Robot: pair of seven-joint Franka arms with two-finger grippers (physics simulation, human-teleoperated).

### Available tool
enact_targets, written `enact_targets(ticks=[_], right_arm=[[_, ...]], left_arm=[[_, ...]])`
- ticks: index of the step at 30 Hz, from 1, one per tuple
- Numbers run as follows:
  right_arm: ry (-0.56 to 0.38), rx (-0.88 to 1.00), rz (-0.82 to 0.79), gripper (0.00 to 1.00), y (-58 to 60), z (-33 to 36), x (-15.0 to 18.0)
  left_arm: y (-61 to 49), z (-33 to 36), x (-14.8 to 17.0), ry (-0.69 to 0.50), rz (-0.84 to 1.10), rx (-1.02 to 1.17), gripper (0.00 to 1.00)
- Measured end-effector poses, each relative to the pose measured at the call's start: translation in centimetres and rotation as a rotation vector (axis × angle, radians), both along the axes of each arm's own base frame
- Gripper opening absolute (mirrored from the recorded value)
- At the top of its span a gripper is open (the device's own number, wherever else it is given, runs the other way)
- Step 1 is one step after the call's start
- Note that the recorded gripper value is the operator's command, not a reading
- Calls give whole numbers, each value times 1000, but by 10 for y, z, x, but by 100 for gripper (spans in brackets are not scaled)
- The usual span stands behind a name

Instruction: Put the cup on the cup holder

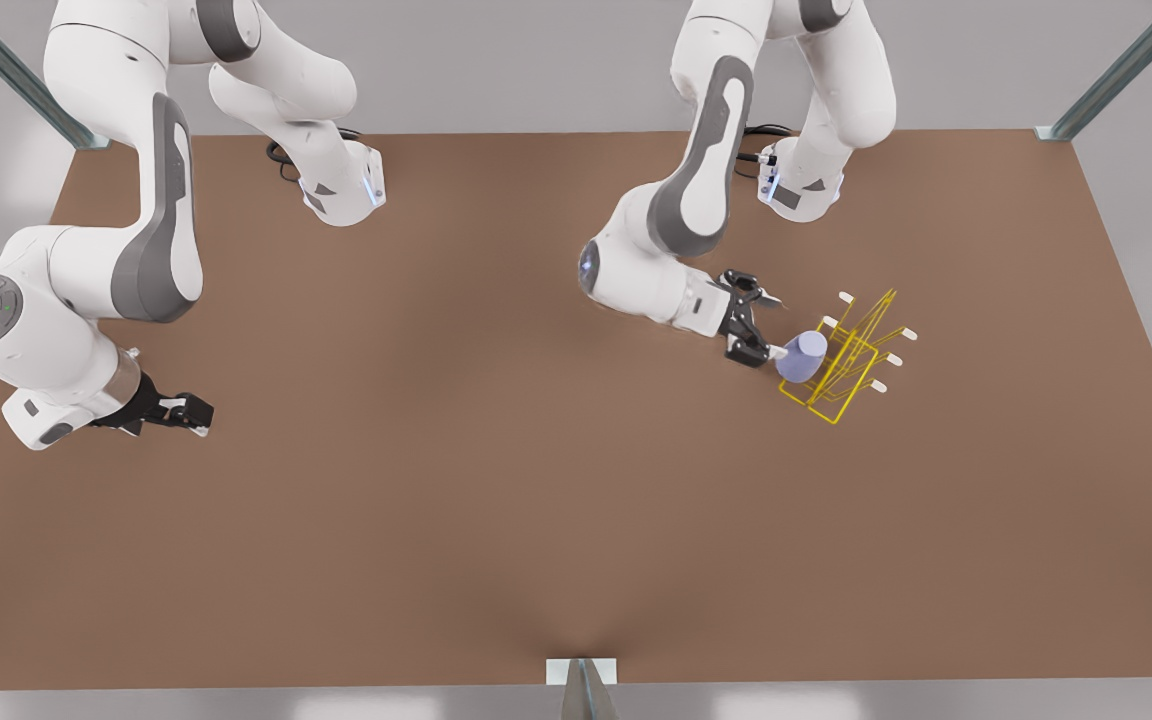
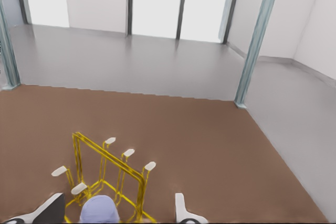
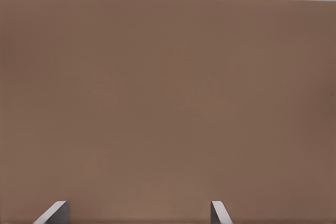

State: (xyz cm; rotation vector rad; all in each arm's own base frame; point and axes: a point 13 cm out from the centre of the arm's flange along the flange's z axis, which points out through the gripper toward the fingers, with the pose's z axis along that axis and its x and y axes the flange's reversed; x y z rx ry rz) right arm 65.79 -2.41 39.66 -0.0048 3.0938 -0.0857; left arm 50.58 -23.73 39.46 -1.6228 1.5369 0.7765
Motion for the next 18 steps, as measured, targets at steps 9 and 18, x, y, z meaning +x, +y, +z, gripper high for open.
enact_targets(ticks=[9,18], right_arm=[[5,0,2,100,1,-4,1],[3,2,12,100,6,1,1]], left_arm=[[36,61,9,714,-410,-901,100],[63,72,35,887,-898,-971,100]])
